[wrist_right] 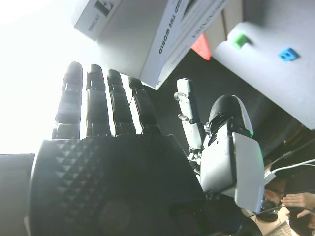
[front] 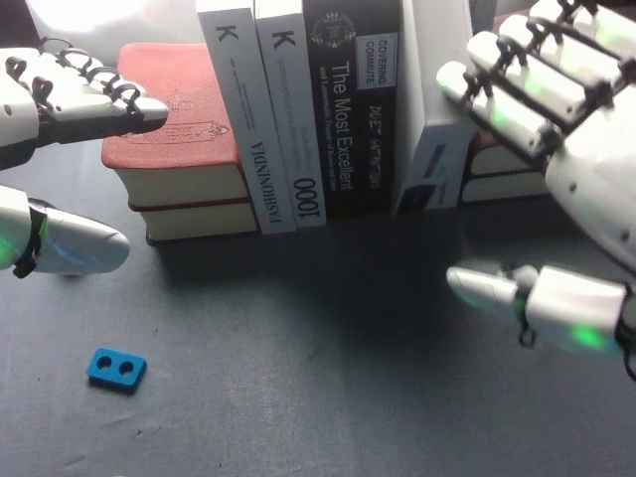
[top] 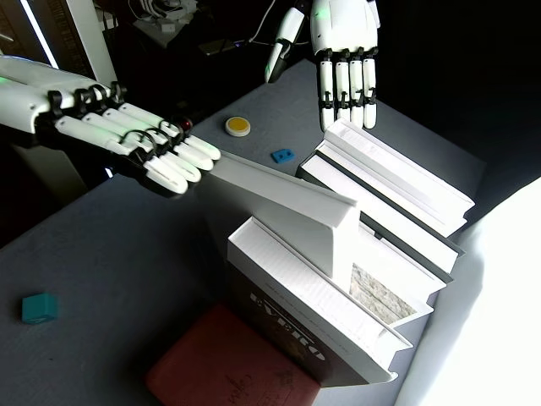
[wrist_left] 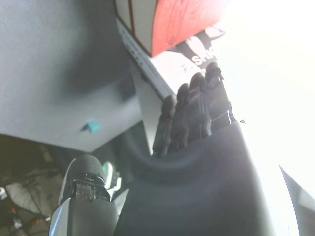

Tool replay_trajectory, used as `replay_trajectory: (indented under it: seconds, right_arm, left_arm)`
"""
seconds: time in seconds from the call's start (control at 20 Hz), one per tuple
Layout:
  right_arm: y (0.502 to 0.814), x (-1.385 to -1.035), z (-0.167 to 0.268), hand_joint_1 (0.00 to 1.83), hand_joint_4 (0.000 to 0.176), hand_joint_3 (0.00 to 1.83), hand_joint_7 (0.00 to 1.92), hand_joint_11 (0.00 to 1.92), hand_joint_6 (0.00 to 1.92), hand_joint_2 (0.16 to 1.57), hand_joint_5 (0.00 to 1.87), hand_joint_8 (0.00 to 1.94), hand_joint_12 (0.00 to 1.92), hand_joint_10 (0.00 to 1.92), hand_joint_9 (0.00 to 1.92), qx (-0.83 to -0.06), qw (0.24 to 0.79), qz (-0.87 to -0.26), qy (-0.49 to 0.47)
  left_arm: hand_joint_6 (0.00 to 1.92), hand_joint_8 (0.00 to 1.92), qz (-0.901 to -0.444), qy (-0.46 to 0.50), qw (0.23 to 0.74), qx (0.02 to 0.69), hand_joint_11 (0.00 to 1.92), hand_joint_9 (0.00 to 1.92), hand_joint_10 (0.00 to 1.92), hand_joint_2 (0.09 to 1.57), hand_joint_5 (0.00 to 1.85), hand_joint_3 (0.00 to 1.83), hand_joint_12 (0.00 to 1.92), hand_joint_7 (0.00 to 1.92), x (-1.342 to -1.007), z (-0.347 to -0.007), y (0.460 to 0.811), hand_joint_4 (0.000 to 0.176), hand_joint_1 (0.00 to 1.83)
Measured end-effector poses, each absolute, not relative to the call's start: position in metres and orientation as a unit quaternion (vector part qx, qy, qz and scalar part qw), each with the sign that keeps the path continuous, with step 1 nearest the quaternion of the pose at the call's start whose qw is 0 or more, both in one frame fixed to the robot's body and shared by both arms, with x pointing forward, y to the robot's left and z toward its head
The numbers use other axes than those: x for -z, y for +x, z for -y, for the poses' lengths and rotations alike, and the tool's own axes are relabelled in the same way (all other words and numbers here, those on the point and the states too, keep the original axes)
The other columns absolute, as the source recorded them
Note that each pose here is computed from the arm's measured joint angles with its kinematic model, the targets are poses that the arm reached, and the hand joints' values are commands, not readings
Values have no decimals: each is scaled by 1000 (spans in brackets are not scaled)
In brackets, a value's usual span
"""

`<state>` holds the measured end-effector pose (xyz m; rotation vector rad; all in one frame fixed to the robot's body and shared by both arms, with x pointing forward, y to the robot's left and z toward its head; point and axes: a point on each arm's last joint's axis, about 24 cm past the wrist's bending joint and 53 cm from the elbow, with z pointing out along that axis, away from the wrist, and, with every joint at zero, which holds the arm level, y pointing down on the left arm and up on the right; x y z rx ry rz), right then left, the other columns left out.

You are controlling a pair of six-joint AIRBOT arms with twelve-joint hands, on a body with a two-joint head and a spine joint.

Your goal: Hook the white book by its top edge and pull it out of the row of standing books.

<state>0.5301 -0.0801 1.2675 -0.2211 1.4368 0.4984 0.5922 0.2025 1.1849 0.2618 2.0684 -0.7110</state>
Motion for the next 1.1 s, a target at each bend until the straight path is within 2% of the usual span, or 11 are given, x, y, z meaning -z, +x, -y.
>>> replay_trajectory:
  seconds: [0.15,0.2,0.35,0.4,0.55,0.65,0.7,0.85,1.1]
  right_arm:
    - [521,-1262,79,54,0,3,126,0,3,1122,122,3,347,3,124,-220,713,-657,-109]
    - [519,-1261,79,163,0,0,119,0,4,1119,113,4,330,3,122,-218,710,-660,-110]
    - [514,-1251,81,218,0,2,113,0,2,1129,111,1,349,0,115,-207,699,-675,-111]
    - [512,-1246,81,196,0,5,78,0,0,1145,82,1,287,0,80,-202,697,-678,-117]
    - [505,-1232,80,219,0,0,125,0,5,1146,132,6,389,6,121,-193,683,-692,-132]
    - [503,-1224,81,189,0,2,87,0,1,1152,110,1,339,1,96,-187,676,-699,-138]
    - [503,-1222,82,226,0,0,97,0,2,1148,117,3,392,4,114,-185,674,-701,-139]
    - [497,-1188,84,221,0,0,110,0,5,1147,130,6,399,4,118,-182,626,-745,-140]
    - [498,-1187,82,229,0,0,107,0,1,1143,103,3,320,1,101,-181,629,-742,-146]
  left_arm:
    - [4,4,-837,106,452,288,0,0,0,1161,10,1,0,11,-1185,-202,592,0,0]
    - [0,0,-837,106,453,288,0,0,0,1157,0,0,0,0,-1185,-202,592,0,0]
    - [0,0,-837,105,452,289,0,0,0,1162,0,1,0,0,-1185,-202,592,0,0]
    - [0,0,-837,104,452,290,0,0,0,1156,0,0,0,0,-1186,-202,592,0,0]
    - [0,0,-837,103,452,290,0,0,0,1157,0,0,0,0,-1186,-202,592,0,0]
    - [0,0,-837,103,452,290,0,0,0,1154,0,0,0,0,-1186,-202,592,0,0]
    - [0,0,-837,102,452,290,0,0,0,1152,0,0,0,0,-1186,-203,593,0,0]
    - [2,0,-838,101,452,290,0,0,0,1152,5,0,0,1,-1186,-203,593,0,0]
    - [1,0,-837,100,452,290,0,0,0,1149,3,0,0,0,-1186,-203,593,0,0]
